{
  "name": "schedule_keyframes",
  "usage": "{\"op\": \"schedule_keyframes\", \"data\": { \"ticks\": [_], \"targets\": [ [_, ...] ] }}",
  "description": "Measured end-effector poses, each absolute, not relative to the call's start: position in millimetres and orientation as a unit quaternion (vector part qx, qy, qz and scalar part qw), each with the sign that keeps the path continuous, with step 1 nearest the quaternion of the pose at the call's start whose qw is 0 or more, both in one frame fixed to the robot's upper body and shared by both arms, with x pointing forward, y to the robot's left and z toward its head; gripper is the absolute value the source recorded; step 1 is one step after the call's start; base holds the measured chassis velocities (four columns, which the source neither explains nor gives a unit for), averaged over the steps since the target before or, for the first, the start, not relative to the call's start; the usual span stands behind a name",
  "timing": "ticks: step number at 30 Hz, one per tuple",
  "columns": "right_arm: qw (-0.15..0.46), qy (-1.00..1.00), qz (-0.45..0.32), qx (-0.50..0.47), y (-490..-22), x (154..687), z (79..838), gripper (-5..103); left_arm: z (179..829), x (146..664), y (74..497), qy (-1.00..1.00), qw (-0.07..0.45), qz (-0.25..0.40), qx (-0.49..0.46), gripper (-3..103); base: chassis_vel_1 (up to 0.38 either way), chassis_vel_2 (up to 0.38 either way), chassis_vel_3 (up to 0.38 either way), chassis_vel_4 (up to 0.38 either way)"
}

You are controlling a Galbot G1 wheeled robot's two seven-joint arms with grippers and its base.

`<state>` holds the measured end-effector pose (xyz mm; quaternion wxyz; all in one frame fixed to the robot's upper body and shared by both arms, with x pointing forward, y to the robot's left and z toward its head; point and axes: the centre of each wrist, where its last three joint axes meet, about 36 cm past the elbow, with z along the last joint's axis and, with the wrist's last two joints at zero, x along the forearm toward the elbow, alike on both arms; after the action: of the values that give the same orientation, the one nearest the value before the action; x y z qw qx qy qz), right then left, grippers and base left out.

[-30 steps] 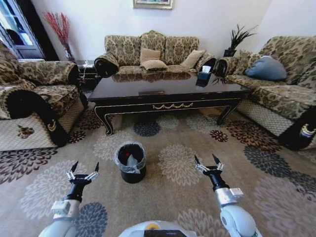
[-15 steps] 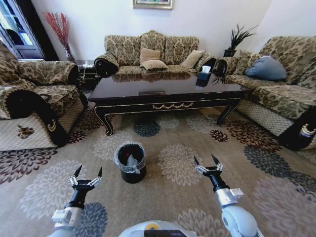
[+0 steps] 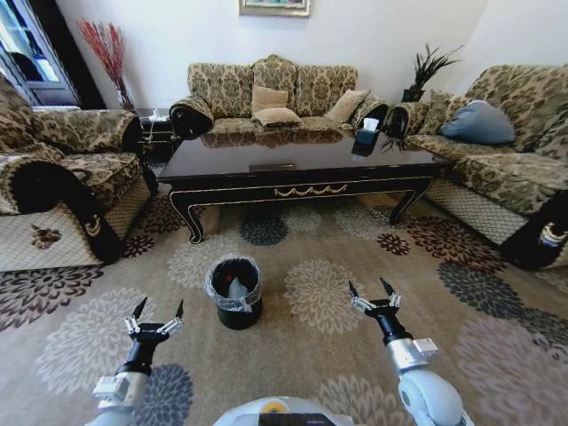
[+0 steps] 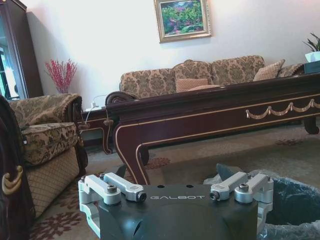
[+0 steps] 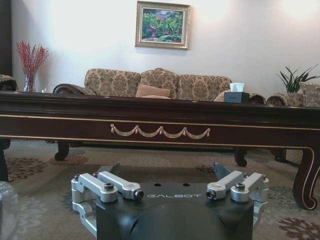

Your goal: Move to the front of the table and pick up the trash from the floor, then place it into the trash bin.

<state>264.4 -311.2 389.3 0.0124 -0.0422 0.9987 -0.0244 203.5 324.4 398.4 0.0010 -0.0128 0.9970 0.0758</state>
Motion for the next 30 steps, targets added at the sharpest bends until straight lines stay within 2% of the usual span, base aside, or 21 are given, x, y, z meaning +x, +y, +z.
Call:
{"op": "schedule_keyframes", "data": {
  "ticks": [13,30],
  "targets": [
    [0.012,0.999,-0.024,-0.042,-311.1,264.4,389.3,100,398.3,203.7,324.5,0.997,0.000,0.076,-0.013,100,0.072,-0.078,-0.074,0.078],
    [0.013,0.999,-0.024,-0.042,-311.0,264.3,389.5,100,398.2,203.7,324.5,0.997,0.000,0.075,-0.014,100,0.296,-0.299,-0.290,0.301]
  ]
}}
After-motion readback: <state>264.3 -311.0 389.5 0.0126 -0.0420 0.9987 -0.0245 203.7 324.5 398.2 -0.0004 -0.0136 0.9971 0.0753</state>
